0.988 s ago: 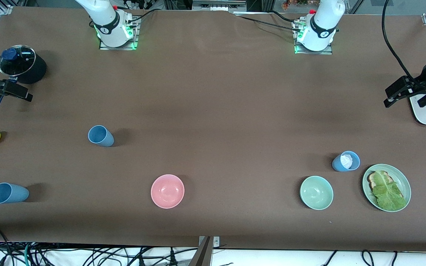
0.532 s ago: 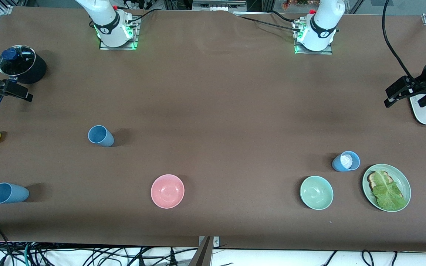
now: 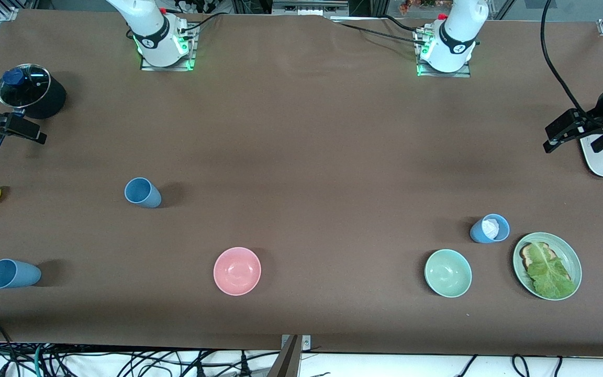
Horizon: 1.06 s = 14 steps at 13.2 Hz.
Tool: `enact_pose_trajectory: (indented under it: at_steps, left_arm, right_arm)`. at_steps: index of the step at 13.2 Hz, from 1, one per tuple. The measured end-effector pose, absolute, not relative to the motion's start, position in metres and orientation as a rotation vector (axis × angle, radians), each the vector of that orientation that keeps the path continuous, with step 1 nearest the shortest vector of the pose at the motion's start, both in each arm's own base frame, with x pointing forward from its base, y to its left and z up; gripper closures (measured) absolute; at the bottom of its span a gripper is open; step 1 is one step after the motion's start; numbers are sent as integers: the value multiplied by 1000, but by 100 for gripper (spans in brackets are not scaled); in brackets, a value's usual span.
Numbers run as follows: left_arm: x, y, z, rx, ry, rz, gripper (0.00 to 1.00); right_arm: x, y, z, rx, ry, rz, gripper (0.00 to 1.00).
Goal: Stack blue cups with both arms
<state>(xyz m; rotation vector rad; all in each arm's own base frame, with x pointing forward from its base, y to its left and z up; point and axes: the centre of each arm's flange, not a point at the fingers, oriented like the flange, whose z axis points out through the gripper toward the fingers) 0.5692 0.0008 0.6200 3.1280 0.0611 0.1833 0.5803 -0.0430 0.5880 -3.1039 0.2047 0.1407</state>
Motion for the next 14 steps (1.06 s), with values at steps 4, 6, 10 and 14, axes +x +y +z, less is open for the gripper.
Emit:
enact_pose_trajectory:
  at_steps: [4, 6, 10, 14]
  left_arm:
    - [569, 1, 620, 3128, 61, 183, 0]
    - [569, 0, 620, 3128, 60, 183, 0]
    - [570, -2, 617, 3128, 54, 176, 0]
    - [579, -4, 599, 3132, 49, 125, 0]
  right_arm:
    - [580, -43, 588, -3104, 205, 141, 0]
    - [580, -43, 588, -3104, 205, 141, 0]
    - [580, -43, 588, -3104, 205, 141, 0]
    - [580, -43, 588, -3104, 205, 141, 0]
